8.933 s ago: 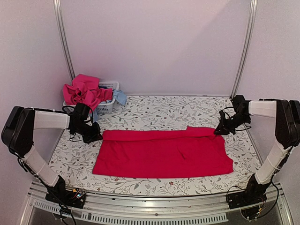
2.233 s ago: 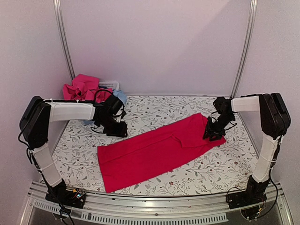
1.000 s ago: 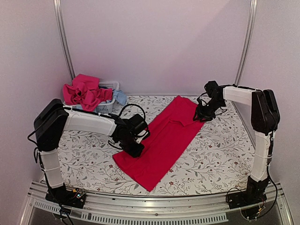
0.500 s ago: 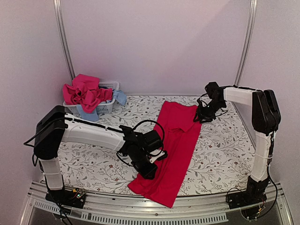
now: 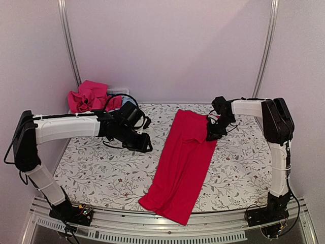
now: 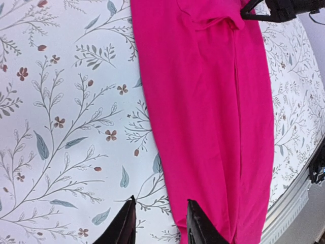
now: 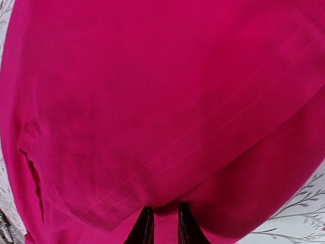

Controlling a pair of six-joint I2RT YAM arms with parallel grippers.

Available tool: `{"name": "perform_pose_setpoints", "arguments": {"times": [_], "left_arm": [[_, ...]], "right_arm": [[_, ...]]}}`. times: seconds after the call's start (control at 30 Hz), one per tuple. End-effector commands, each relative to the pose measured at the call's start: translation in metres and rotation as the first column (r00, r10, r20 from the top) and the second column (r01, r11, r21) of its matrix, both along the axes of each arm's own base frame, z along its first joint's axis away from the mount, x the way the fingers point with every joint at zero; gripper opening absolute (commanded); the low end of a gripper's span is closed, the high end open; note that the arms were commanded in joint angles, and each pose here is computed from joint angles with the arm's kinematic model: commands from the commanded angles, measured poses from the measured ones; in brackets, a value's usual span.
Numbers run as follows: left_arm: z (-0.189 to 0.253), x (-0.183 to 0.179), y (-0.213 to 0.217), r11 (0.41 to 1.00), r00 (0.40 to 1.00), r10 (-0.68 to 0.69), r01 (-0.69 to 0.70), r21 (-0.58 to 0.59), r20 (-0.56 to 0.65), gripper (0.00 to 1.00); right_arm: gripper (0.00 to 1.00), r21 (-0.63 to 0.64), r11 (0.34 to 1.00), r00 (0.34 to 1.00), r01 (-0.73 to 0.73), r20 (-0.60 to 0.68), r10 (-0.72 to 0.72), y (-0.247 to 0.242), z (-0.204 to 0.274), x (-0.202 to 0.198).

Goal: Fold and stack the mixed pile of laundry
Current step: Rotate the rectangle-folded T-shirt at the center of the board.

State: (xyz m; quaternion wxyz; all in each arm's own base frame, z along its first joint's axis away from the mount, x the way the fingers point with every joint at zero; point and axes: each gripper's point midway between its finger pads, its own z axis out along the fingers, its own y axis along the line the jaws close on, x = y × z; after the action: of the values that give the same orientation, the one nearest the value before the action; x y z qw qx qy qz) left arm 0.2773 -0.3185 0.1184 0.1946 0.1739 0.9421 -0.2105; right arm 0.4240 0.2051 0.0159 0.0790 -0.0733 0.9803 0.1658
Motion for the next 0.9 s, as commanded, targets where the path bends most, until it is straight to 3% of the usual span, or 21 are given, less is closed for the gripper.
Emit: {"name": "perform_pose_setpoints", "arguments": {"times": [0.0,0.3,0.4,0.47,0.63,0.7,0.87], "left_arm": [[0.000,0.005,0.015,0.997,0.997,0.076,-0.076,0.005,0.012,0.34],[-0.009,0.003,0.033,0.991,0.991,0.131,-0.132,0.038,0.036,0.36],[-0.010,0.018,0.028,0.988,0.986,0.148,-0.151,0.041,0.070,0.36],[-0.010,0.030,0.013,0.991,0.989,0.123,-0.127,0.033,0.084,0.36],[-0.018,0.061,-0.029,0.999,0.994,0.025,-0.028,0.019,0.110,0.34],[-0.026,0.068,-0.043,1.000,0.995,-0.012,0.010,0.018,0.104,0.32],[-0.045,0.064,-0.059,0.995,0.992,-0.104,0.103,0.018,0.067,0.29]], "right_arm": [[0.14,-0.159,0.987,1.000,0.016,0.000,-0.016,-0.023,-0.036,0.022],[0.10,-0.144,0.990,0.979,-0.008,0.199,0.037,0.011,-0.029,0.131],[0.11,-0.133,0.991,0.973,-0.023,0.226,0.053,0.015,-0.033,0.141],[0.15,-0.115,0.993,0.963,-0.024,0.264,0.054,0.018,-0.006,0.144],[0.31,0.039,0.998,0.937,-0.049,0.347,0.033,0.031,0.085,0.120],[0.33,0.103,0.993,0.940,-0.062,0.339,0.023,0.035,0.110,0.100],[0.34,0.187,0.979,0.981,-0.076,0.192,0.039,0.039,0.099,0.035]]}}
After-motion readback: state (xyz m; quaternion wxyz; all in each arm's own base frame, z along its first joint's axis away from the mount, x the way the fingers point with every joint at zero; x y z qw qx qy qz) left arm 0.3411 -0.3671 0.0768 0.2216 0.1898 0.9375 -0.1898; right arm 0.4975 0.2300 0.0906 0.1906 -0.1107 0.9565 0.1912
